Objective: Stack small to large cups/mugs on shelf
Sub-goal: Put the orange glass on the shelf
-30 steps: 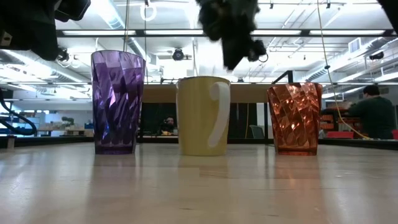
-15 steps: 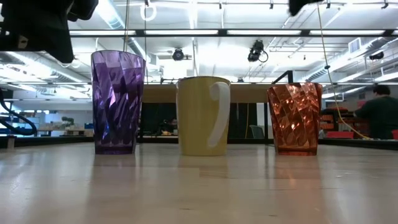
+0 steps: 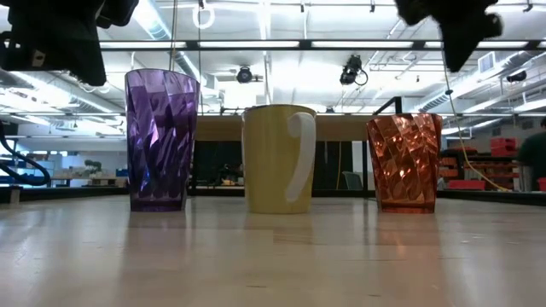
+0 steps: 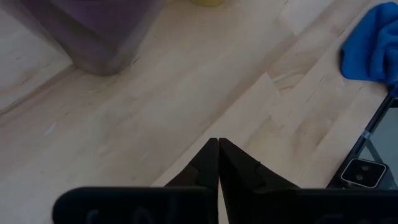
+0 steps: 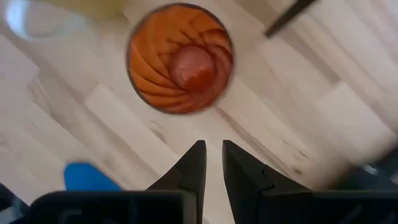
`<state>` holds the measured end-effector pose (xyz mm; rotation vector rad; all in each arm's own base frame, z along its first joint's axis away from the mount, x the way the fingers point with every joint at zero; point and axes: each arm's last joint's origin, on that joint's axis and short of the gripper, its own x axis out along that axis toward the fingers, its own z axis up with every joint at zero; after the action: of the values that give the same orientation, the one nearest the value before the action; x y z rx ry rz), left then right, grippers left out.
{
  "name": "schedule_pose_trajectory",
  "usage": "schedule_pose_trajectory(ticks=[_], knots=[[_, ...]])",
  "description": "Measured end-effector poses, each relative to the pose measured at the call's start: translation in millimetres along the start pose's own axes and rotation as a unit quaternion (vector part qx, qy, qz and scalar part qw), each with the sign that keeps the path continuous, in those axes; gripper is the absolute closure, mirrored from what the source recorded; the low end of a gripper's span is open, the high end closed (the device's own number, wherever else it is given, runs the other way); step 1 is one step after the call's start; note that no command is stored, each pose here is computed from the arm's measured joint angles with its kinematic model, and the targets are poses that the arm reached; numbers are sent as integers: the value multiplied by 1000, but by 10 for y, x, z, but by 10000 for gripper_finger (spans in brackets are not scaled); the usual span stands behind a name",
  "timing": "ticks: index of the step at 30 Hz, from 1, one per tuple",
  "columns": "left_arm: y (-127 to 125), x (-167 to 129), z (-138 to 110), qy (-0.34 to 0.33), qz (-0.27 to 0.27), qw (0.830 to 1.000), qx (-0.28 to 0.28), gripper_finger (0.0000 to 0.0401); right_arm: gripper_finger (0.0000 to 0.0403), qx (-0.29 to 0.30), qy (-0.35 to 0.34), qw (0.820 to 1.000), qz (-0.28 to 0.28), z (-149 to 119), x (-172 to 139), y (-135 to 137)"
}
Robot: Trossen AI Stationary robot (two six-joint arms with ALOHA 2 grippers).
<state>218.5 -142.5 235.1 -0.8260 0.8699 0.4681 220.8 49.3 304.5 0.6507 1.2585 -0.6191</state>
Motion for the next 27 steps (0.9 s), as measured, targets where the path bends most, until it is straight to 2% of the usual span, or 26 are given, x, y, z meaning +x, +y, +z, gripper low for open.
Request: schedule_pose_trajectory(ticks=[2,11,18,27], knots=[[-2,-1,-1,3,-1,1000,1,381,344,2,9,1000,10,94,103,6],[-20,-1,-5,8,-11,1000,-6,374,344,-4,30,999,-33,462,379,-101],[-29,-1,-4,8,-15,1000,-7,382,344,-20,41,998,-32,539,478,-82],[-30,-1,-4,8,-15,1000,-8,370,344,-33,53,997,-44,569,589,-39]])
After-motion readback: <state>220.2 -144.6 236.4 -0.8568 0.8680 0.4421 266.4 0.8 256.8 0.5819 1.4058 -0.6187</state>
